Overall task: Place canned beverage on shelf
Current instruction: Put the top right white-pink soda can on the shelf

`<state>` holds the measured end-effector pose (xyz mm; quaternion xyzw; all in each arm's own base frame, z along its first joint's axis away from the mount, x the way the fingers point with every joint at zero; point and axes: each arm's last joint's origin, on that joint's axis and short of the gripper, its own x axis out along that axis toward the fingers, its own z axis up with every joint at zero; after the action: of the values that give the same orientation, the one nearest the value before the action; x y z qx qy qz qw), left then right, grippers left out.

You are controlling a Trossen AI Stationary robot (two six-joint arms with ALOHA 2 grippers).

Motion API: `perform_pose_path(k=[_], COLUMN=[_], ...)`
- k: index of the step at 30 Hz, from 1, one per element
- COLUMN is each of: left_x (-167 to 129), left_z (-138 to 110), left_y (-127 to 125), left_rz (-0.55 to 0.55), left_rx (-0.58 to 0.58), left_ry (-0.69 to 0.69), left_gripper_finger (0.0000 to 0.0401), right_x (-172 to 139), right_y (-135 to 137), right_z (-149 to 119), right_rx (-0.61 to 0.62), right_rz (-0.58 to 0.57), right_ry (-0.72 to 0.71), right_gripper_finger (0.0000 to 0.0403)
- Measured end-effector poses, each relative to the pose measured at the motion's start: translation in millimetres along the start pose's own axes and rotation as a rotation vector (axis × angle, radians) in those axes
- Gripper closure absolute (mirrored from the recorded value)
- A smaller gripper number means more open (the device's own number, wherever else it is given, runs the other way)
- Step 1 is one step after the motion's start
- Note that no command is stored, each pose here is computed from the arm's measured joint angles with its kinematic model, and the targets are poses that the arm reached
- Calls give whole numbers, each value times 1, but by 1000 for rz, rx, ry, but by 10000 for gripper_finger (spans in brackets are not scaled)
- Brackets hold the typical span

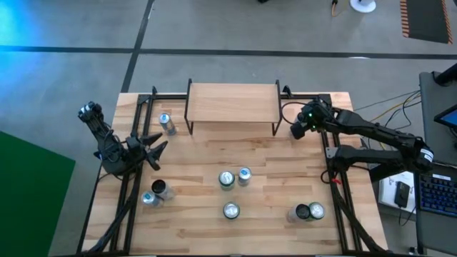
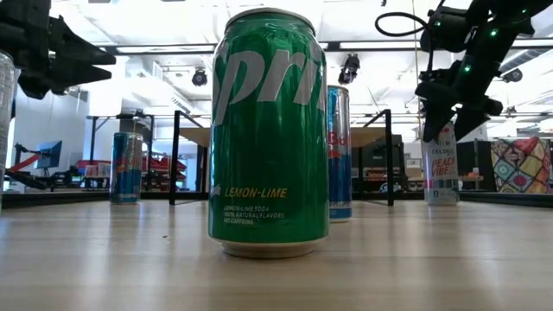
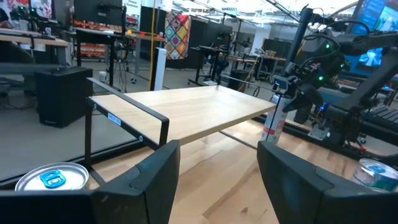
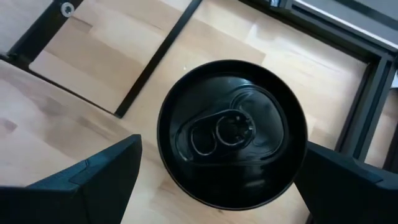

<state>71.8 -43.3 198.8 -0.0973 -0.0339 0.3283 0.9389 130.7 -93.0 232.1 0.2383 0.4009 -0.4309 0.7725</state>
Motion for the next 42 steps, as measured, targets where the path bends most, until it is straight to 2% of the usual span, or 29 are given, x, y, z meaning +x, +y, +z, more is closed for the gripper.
perform_pose_path(k=[8, 23, 29, 35, 42], left_x=[0, 4, 9, 16, 30], left_z=[-2, -13, -15, -11, 5], left_y=[-2, -11, -14, -16, -15], left_rz=[-18, -23, 5, 16, 48], left_rx=[-40, -74, -60, -40, 14], left_ry=[8, 30, 28, 46, 56], left_gripper_finger=[200, 200, 200, 200, 200], right_x=[0, 0, -8, -30, -57], right_y=[0, 0, 2, 5, 12], right_z=[0, 0, 7, 28, 63], right_rx=[-43, -79, -98, -119, -162], right_rz=[1, 9, 37, 68, 59], right_ry=[0, -4, -17, -96, -118], right_gripper_finger=[43, 163, 160, 161, 160])
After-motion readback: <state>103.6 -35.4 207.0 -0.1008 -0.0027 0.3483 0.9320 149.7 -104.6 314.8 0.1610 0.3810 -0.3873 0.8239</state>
